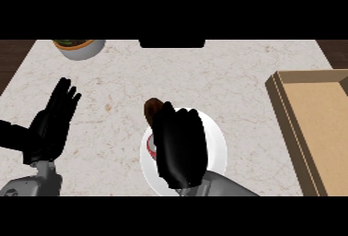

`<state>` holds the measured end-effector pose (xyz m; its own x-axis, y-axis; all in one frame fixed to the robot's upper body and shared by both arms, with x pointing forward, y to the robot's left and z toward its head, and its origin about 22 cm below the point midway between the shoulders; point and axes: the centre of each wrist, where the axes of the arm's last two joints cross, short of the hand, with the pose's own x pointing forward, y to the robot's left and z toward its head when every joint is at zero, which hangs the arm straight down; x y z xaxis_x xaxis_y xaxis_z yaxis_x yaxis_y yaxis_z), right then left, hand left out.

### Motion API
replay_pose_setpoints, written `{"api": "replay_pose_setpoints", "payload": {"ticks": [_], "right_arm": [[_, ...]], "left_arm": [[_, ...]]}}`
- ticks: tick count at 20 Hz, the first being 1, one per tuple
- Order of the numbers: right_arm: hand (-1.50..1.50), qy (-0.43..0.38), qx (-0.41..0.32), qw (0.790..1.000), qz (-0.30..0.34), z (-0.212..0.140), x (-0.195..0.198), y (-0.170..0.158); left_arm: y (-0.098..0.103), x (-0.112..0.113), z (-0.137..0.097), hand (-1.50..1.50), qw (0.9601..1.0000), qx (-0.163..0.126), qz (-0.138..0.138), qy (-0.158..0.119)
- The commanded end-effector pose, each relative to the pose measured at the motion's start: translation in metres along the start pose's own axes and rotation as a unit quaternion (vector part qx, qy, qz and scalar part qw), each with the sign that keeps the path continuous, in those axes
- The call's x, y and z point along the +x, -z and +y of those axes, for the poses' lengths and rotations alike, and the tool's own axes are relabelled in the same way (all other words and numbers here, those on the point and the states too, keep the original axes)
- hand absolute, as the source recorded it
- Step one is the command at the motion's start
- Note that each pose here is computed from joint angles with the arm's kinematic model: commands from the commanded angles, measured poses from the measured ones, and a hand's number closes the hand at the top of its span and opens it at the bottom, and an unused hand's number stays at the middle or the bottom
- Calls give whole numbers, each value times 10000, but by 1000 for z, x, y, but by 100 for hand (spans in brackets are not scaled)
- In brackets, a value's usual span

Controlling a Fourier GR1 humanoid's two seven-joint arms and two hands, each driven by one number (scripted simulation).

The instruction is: Pick the sweet potato from the plate and place it in the cardboard box

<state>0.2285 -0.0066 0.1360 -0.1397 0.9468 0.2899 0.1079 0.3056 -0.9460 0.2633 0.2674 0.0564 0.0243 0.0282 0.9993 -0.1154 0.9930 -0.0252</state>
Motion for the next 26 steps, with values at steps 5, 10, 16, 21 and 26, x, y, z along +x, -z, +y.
{"api": "replay_pose_setpoints", "payload": {"ticks": [5, 10, 16, 21, 26], "right_arm": [[150, 452, -1511, 9793, 1266, -63, -25, 5], [150, 392, -1895, 9643, 1805, -93, -60, 10], [150, 316, -1712, 9566, 2336, -113, -101, 32], [150, 21, -2037, 9468, 2492, -118, -154, 48], [150, -516, -1979, 9379, 2802, -129, -217, 45]], "left_arm": [[-8, -12, -3, 0, 10000, 39, 3, -43], [-6, -2, 5, 0, 9999, 123, -25, -41], [-12, -9, -4, 0, 10000, -87, -10, 33], [6, -1, 8, 0, 10000, 0, -7, -46], [0, 0, -2, 0, 10000, 64, 15, -10]]}}
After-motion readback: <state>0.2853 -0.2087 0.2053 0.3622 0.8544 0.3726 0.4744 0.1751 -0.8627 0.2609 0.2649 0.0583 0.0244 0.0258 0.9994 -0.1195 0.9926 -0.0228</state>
